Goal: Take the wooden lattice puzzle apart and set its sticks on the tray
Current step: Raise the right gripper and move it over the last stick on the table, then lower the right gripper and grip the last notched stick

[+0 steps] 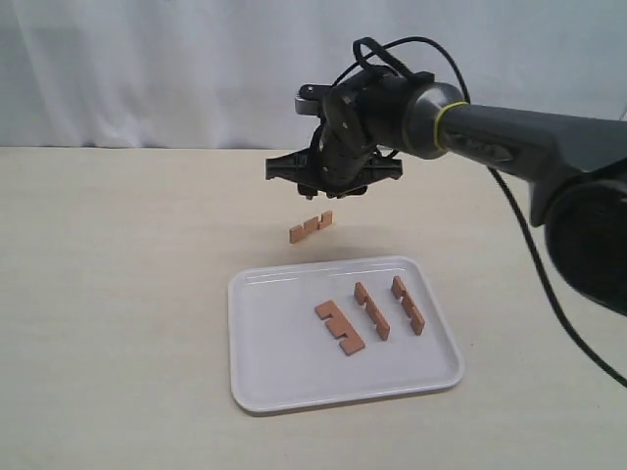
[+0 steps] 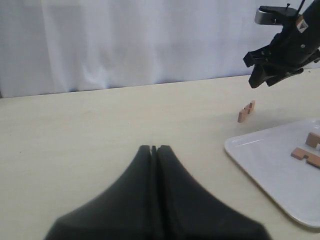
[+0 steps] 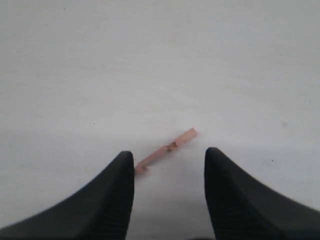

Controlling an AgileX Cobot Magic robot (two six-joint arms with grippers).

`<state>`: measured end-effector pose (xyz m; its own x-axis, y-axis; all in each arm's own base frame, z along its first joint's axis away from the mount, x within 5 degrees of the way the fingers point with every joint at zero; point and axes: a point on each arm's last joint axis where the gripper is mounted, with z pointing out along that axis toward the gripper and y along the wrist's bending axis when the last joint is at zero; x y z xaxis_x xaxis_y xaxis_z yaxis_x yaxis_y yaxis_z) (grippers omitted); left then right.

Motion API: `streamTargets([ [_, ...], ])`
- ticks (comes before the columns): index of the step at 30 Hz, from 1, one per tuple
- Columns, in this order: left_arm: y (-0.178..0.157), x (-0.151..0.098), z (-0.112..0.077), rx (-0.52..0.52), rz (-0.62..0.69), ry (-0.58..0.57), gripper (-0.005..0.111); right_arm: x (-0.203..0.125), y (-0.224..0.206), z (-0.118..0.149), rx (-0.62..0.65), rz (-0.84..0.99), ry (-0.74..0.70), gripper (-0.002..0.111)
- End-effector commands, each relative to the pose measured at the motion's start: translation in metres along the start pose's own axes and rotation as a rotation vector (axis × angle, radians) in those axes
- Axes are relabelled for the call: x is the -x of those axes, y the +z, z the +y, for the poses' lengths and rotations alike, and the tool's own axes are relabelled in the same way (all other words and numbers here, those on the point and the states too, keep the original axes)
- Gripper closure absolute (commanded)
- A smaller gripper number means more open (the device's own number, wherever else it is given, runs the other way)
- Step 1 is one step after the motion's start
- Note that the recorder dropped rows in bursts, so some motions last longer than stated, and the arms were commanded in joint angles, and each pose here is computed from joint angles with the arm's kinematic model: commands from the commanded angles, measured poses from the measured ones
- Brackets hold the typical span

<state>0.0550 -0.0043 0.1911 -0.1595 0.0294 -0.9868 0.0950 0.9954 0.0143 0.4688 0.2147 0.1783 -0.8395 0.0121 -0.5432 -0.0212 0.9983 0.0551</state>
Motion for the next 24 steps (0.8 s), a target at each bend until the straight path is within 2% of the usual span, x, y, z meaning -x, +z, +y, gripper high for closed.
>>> streamTargets([
  [1, 0.0, 0.0, 0.0, -0.002, -0.009, -0.004, 0.107, 0.004, 0.018, 0.004, -0.045, 0.054, 0.003, 0.066],
  [14, 0.0, 0.0, 0.0, -0.002, -0.009, -0.004, 0.107, -0.004, 0.057, 0.011, -0.033, 0.075, 0.046, 0.066],
  [24, 0.0, 0.0, 0.0, -0.002, -0.009, -0.004, 0.107, -0.006, 0.06, 0.011, -0.038, 0.085, 0.046, 0.066],
])
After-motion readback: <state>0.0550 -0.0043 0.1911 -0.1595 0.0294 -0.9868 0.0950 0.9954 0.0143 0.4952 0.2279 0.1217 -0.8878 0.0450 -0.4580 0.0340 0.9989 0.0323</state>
